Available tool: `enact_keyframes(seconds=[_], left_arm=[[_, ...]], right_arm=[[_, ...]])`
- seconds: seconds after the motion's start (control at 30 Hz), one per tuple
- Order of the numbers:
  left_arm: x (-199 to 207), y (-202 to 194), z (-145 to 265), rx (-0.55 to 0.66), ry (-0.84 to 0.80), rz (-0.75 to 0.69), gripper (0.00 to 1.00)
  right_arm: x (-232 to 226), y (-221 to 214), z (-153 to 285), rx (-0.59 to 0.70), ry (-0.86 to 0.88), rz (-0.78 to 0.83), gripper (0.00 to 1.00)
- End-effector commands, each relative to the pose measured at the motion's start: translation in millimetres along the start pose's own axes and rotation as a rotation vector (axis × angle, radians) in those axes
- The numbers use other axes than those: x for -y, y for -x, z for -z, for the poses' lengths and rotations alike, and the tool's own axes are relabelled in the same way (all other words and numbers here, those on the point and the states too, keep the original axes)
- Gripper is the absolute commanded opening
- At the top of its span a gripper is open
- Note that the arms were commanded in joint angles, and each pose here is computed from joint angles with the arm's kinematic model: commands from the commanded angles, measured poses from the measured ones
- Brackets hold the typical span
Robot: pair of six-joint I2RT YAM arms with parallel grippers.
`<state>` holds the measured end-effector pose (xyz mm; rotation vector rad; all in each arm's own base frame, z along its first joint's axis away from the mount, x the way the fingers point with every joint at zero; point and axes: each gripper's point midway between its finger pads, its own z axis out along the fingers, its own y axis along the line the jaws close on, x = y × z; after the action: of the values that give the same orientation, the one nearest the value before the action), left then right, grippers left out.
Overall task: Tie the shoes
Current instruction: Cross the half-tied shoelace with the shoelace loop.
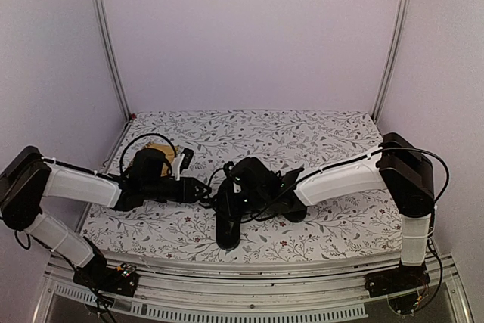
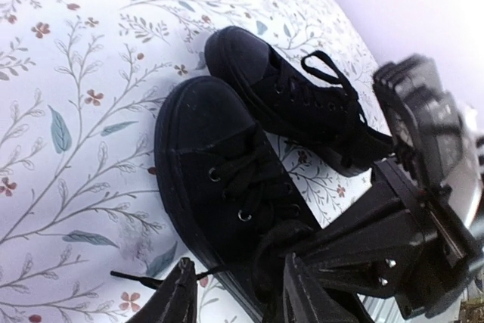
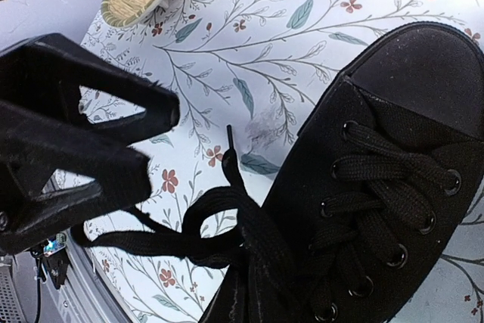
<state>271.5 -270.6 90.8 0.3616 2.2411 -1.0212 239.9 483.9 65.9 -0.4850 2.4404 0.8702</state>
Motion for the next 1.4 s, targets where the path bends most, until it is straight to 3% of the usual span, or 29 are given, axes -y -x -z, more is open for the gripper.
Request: enact_keyframes(seconds=[0.0,0.3,0.7,0.8,0.93,1.13,1.37], left_arm=[[-23,-5,-11,-0.071,0.05,0.04,0.39],[-34,0,-26,-0.117,0.029,0.057,0.4],[-75,42,22,0.007,0.135,0.063,0.51],[-78,55,24,0.017,0.136,0.042,0.47],[-65,61,5,-0.066,0.052,-0.034,0.38],[-48,36,-25,-0.212,-0.078,-0.103,0.3],[-25,14,-45,-0.297,-0.2,-0.146,0.27]], right_arm=[[3,0,5,0.006,-0.016,-0.006,0.02],[1,1,5,0.007,-0.007,-0.005,0.02],[1,-1,4,0.0,-0.003,-0.004,0.02],[1,0,4,0.002,-0.002,-0.003,0.02],[1,1,5,0.004,-0.001,-0.004,0.02],[0,1,5,0.007,-0.002,-0.003,0.02],[0,0,4,0.001,0.001,-0.002,0.02]])
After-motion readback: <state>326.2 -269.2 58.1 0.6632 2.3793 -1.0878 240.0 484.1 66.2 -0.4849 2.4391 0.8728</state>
